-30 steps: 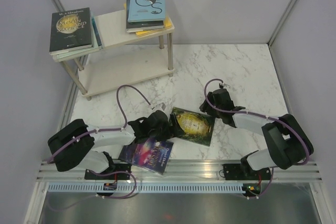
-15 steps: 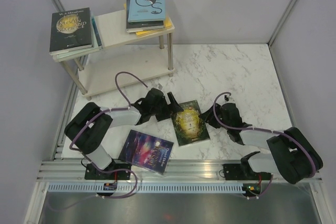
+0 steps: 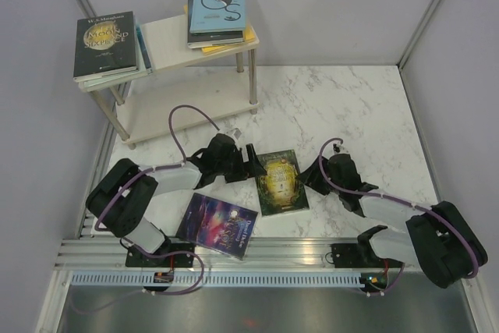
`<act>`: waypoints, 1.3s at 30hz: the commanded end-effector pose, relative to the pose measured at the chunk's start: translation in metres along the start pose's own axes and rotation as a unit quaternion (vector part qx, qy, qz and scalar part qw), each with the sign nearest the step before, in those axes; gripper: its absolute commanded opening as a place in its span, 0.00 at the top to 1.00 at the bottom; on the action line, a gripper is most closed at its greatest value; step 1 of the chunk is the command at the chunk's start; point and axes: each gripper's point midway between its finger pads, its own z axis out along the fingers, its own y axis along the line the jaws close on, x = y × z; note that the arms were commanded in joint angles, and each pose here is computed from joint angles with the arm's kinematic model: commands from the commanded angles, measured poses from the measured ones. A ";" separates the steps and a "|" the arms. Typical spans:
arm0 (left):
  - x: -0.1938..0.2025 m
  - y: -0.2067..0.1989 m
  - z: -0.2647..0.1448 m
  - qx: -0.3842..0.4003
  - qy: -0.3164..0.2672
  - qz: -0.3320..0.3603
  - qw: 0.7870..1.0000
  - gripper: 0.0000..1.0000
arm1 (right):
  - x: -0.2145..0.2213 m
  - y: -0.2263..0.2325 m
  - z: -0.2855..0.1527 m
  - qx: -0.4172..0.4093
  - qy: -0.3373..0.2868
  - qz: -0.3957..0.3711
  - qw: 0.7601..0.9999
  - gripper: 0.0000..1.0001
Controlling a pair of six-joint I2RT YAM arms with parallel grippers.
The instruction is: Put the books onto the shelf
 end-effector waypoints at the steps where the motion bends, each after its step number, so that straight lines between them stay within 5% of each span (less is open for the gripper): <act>1: 0.063 0.065 -0.015 -0.114 0.093 0.021 0.989 0.05 | 0.031 -0.047 0.003 0.079 0.051 -0.004 0.996 0.47; 5: 0.084 0.049 0.014 -0.067 0.132 0.015 0.989 0.05 | 0.046 -0.040 0.015 0.048 0.066 0.008 0.997 0.49; 12: 0.108 -0.029 0.057 0.127 0.151 -0.054 0.979 0.08 | 0.084 -0.038 0.023 0.047 0.106 0.006 0.993 0.63; 22: 0.096 -0.032 0.033 0.142 0.113 -0.029 0.983 0.08 | 0.086 -0.040 0.021 0.041 0.102 0.008 0.994 0.75; 28: 0.102 -0.046 0.028 0.204 0.126 -0.047 0.970 0.09 | 0.079 0.009 0.014 -0.076 0.097 0.025 0.992 1.00; 39: 0.072 -0.048 -0.001 0.218 0.097 -0.032 0.971 0.08 | 0.039 0.089 -0.048 -0.273 0.010 -0.006 0.962 1.00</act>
